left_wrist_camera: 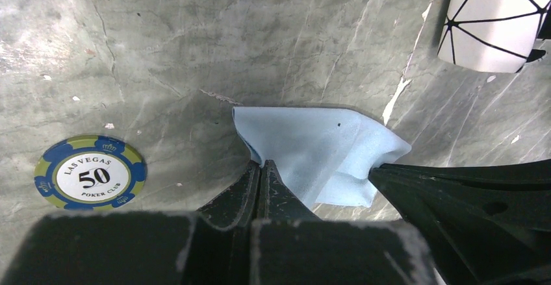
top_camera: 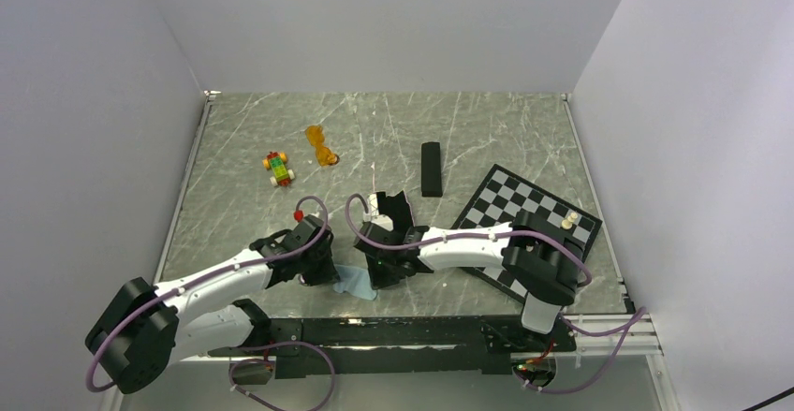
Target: Organize the sunglasses
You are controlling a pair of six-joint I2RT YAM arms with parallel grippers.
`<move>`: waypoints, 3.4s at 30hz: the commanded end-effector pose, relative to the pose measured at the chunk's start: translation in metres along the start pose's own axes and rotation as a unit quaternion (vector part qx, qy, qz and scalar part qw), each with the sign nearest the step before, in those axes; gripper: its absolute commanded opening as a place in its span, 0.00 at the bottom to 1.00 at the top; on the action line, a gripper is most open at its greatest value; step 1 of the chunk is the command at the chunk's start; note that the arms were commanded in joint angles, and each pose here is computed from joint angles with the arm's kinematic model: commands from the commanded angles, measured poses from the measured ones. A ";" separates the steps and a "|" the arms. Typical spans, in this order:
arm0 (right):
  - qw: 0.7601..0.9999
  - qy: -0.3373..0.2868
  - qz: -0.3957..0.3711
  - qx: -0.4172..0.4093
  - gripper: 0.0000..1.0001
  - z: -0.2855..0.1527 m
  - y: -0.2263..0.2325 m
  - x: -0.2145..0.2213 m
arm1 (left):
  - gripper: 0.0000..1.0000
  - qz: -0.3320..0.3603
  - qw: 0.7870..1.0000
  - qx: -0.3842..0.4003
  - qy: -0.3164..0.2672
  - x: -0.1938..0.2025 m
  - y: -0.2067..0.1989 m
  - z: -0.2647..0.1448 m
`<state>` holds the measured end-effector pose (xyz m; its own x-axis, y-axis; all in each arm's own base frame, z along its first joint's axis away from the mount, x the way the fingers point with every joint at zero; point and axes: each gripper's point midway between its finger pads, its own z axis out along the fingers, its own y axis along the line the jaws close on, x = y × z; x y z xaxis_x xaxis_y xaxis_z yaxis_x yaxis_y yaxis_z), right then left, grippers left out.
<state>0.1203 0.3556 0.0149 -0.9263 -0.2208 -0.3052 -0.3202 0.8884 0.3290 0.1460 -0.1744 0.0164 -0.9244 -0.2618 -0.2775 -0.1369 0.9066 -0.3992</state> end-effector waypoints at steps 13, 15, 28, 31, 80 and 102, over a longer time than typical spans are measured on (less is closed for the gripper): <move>0.996 -0.088 -0.025 -0.005 0.00 -0.023 0.009 -0.033 | 0.00 0.026 0.999 0.023 -0.028 -0.007 -0.009 -0.016; 0.994 -0.100 -0.034 -0.009 0.00 -0.029 0.009 -0.037 | 0.00 0.030 0.998 0.039 -0.040 -0.013 -0.017 -0.022; 0.985 -0.172 -0.014 0.008 0.00 -0.060 0.002 -0.063 | 0.00 0.116 0.985 0.070 -0.107 -0.067 -0.073 -0.044; 0.978 -0.207 0.017 0.016 0.00 -0.067 -0.003 -0.075 | 0.00 0.172 0.976 0.071 -0.115 -0.086 -0.096 -0.045; 0.950 -0.255 0.170 0.062 0.00 -0.028 -0.064 -0.140 | 0.00 0.483 0.871 0.094 0.017 -0.168 -0.171 0.074; 0.959 -0.235 0.156 0.019 0.00 -0.024 -0.045 -0.139 | 0.00 0.530 0.846 0.049 0.043 -0.178 -0.154 0.075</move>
<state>0.2502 0.3222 0.0414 -0.8006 0.2268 -0.5547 0.0022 0.9268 0.3757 0.3547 -0.2932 0.0549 -0.5619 0.6838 -0.4656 0.7901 0.6103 -0.0572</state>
